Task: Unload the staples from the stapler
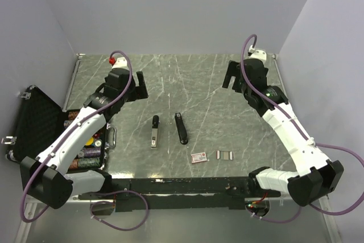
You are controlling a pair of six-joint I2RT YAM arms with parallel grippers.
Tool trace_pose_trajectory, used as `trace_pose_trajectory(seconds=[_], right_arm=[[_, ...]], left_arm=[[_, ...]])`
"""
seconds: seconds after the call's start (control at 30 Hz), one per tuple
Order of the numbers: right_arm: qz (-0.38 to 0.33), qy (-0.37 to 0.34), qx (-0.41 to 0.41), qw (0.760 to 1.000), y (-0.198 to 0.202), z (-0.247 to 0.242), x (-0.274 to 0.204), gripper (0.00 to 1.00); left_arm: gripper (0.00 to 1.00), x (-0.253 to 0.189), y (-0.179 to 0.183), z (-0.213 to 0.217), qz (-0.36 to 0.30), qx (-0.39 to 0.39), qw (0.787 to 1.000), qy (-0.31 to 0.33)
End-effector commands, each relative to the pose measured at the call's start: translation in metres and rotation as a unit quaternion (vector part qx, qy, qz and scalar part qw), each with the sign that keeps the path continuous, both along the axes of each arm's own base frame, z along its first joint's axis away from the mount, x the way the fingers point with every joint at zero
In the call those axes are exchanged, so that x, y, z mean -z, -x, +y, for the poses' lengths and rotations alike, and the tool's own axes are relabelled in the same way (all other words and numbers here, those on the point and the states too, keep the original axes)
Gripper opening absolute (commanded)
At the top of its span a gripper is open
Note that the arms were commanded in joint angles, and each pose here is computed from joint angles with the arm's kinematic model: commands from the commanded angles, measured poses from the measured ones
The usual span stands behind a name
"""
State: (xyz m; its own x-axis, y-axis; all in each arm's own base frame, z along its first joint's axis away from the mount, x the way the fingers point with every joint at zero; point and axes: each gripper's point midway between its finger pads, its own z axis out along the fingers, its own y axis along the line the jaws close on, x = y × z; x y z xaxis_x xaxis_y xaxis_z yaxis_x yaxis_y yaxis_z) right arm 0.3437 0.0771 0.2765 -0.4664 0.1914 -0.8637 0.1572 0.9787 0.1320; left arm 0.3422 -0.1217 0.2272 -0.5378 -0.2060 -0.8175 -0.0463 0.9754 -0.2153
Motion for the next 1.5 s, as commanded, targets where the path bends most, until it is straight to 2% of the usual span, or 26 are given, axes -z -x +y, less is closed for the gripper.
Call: trace_pose_trajectory(seconds=[0.0,0.17,0.37,0.5,0.73,0.97,1.13,1.47], right_arm=[[-0.017,-0.03,-0.036,0.999,-0.006,0.018,-0.021,1.0],[-0.008,-0.031,-0.059,0.998,-0.005,0.025,-0.013,1.0],[-0.019,-0.013,-0.051,0.998,0.006,0.014,-0.007,1.0],[-0.008,0.005,-0.078,0.997,0.009,0.025,0.002,1.0],[0.042,0.02,-0.109,0.993,0.009,0.044,0.033,1.0],[0.077,0.019,-0.146,0.986,0.013,0.065,0.057,1.0],[0.089,0.015,-0.169,0.981,0.015,0.078,0.067,1.0],[0.102,0.013,-0.194,0.976,0.019,0.09,0.075,1.0]], left_arm=[[0.99,-0.014,0.002,-0.005,-0.021,0.01,0.999,0.024],[0.99,-0.01,0.003,-0.002,-0.012,-0.001,1.0,0.024],[0.99,0.02,0.007,-0.004,0.027,-0.009,0.999,0.021],[0.99,0.042,0.008,-0.008,0.066,-0.015,0.998,0.006],[0.99,0.074,0.017,-0.027,0.108,0.032,0.994,0.015],[0.99,0.112,0.028,-0.054,0.166,0.096,0.981,-0.017],[0.99,0.125,0.035,-0.072,0.18,0.136,0.974,-0.033],[0.88,0.157,0.041,-0.078,0.219,0.143,0.962,-0.083]])
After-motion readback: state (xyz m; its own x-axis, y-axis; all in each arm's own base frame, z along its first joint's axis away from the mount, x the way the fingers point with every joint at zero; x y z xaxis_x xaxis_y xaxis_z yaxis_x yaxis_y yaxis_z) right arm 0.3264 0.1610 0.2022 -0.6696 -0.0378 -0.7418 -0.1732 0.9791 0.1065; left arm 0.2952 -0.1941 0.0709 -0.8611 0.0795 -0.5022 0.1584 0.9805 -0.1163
